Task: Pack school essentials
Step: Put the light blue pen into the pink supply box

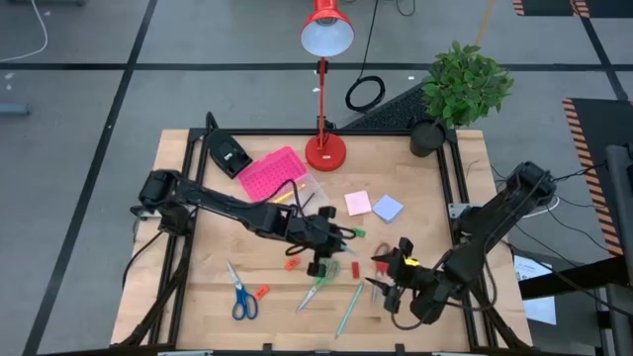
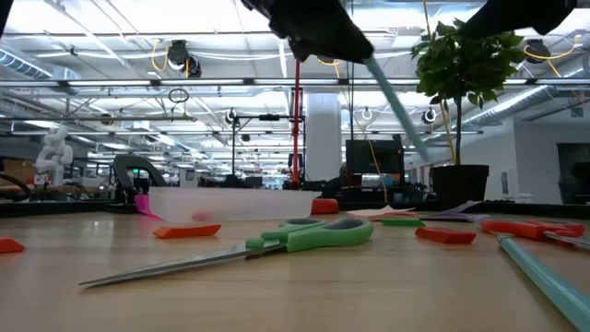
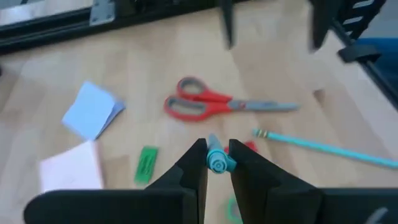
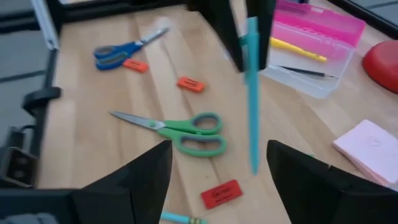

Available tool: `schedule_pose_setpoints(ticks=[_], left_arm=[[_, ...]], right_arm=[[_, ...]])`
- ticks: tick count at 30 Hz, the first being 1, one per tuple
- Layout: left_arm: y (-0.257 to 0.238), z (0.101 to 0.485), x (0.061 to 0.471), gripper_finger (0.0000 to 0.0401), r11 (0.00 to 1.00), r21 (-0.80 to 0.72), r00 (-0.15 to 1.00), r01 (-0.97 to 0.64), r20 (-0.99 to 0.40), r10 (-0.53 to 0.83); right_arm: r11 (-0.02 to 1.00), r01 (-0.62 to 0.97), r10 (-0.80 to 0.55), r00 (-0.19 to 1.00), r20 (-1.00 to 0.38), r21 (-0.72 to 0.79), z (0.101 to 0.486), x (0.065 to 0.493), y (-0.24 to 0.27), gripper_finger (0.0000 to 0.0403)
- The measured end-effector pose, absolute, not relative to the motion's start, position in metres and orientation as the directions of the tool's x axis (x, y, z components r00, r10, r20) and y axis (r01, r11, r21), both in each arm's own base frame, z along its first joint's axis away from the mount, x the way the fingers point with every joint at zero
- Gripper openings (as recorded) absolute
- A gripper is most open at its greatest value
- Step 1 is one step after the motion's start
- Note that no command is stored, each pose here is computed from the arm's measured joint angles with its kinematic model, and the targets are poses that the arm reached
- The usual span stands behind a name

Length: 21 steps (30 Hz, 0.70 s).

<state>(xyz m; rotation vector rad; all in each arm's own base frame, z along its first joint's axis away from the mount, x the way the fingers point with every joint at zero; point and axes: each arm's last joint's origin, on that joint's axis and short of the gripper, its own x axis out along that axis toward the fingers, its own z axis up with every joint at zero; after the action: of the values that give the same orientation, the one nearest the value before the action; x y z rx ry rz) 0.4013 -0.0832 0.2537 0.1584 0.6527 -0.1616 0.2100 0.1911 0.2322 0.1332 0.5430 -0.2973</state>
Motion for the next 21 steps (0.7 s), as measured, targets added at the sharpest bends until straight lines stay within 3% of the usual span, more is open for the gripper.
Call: schedule_pose_setpoints(ticks=[10,21], left_arm=[[-0.064,0.280,0.370,0.0062,0.984,0.174,0.745,0.027,-0.660,0.096],[-0.041,0.267,0.306,0.0062,0.972,0.138,0.822,-0.193,-0.519,0.237]], right_arm=[[0.958,0.284,-0.225,0.818,-0.529,0.032,0.235,0.202,0.194,0.0218],[0.958,0.254,-0.284,0.801,-0.527,-0.130,0.235,0.216,0.179,0.0194]])
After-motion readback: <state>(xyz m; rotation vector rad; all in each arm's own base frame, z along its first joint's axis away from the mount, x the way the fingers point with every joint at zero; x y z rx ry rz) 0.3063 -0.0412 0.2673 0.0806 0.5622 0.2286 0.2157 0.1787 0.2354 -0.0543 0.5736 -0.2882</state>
